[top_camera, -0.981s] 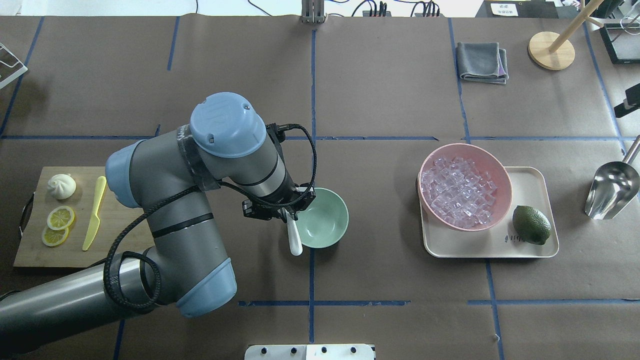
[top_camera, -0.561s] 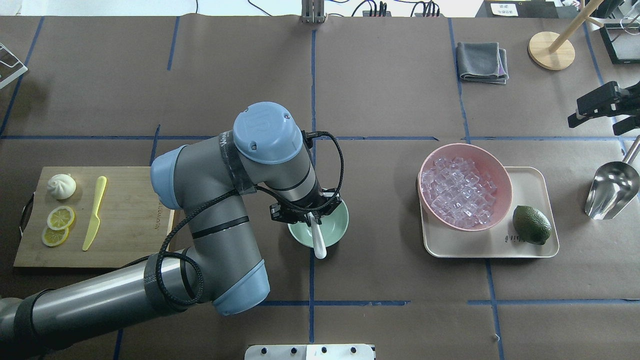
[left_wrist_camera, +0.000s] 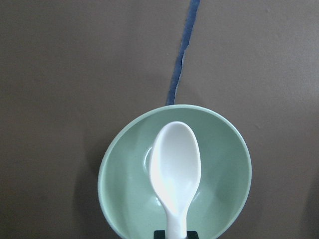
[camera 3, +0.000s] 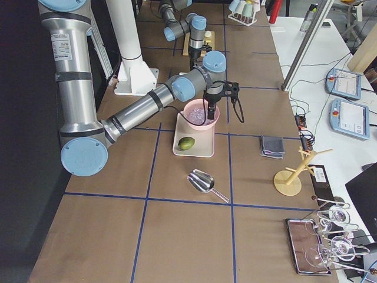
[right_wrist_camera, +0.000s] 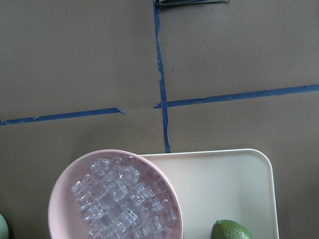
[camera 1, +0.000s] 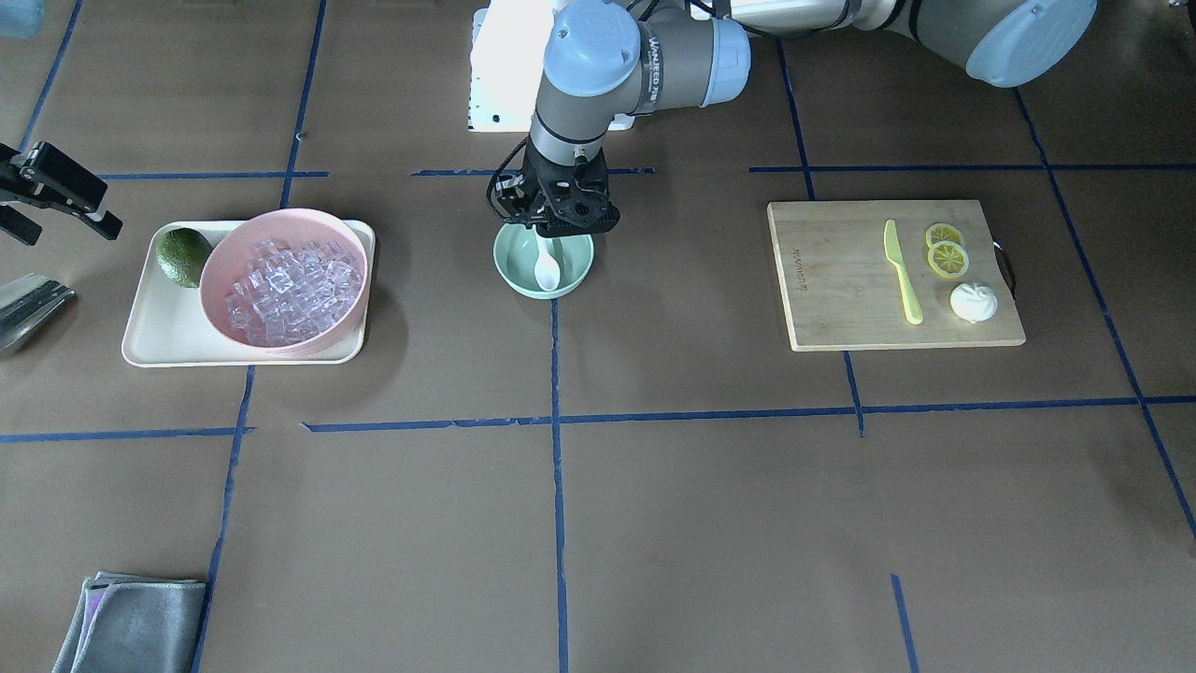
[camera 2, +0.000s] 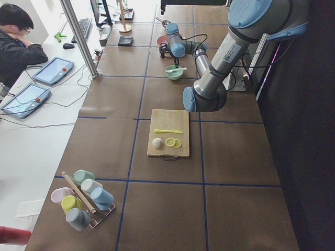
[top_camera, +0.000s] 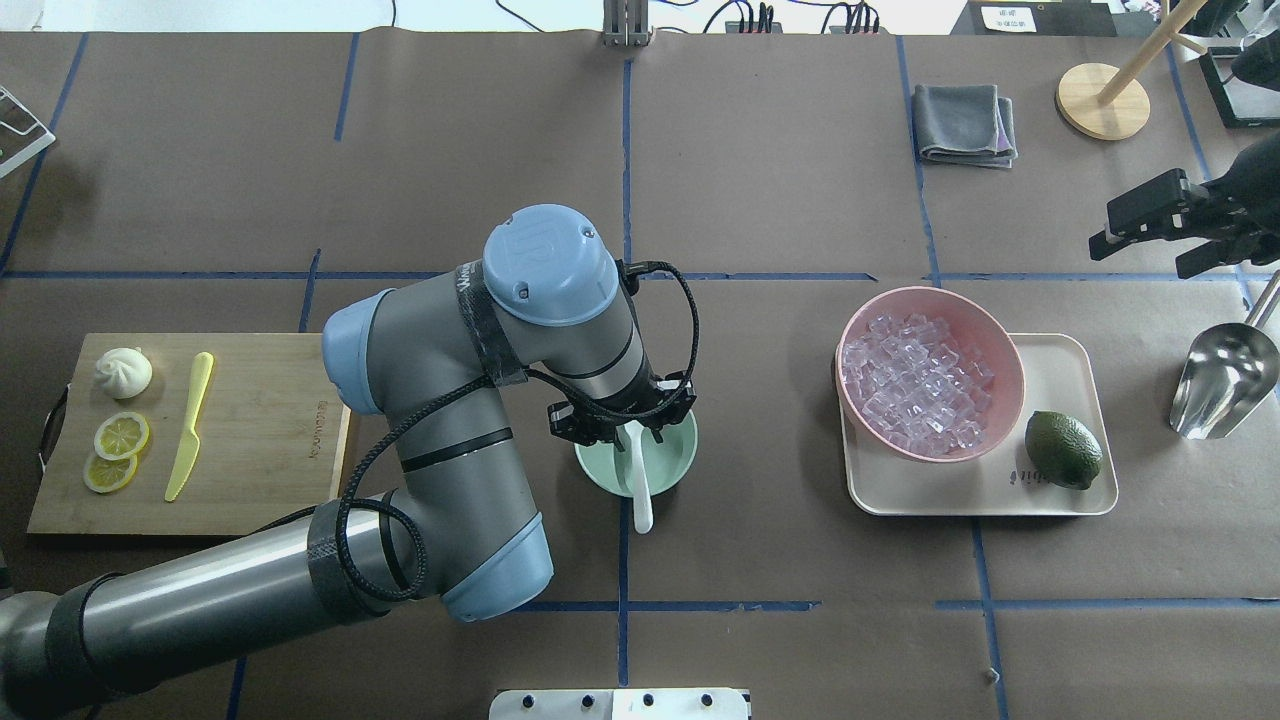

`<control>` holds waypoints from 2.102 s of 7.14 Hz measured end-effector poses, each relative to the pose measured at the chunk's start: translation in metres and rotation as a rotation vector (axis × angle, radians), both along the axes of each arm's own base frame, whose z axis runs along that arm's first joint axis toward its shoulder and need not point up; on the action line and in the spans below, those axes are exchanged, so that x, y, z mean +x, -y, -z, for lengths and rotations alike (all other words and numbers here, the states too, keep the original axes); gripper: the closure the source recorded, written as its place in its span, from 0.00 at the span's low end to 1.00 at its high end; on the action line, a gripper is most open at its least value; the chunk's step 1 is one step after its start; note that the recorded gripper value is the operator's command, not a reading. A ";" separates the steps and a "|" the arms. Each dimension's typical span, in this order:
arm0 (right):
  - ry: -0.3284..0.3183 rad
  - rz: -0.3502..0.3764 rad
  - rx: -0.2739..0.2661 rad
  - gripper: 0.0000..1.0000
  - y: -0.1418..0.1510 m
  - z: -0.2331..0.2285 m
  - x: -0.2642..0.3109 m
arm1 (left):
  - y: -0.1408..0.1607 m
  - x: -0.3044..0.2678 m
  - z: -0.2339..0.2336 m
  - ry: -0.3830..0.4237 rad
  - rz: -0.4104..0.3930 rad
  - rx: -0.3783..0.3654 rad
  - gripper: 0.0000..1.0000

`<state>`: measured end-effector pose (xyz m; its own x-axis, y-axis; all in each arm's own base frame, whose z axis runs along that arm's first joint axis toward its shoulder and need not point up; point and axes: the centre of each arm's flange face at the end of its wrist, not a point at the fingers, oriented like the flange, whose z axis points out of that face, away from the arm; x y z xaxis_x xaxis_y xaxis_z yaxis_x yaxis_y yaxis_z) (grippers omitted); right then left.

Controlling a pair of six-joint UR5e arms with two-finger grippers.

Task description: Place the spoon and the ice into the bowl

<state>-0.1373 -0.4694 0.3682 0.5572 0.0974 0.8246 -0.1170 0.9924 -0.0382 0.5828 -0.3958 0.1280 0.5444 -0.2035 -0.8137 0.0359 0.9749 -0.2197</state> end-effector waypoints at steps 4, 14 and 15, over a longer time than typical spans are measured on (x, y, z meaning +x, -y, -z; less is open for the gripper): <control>-0.020 0.012 0.009 0.01 -0.006 0.010 -0.043 | 0.030 -0.038 0.000 -0.004 0.017 -0.020 0.00; -0.183 0.118 0.122 0.19 -0.051 -0.014 -0.210 | 0.041 -0.273 -0.101 0.103 0.014 0.151 0.00; -0.189 0.125 0.125 0.24 -0.052 -0.016 -0.213 | 0.040 -0.277 -0.104 0.109 0.018 0.147 0.00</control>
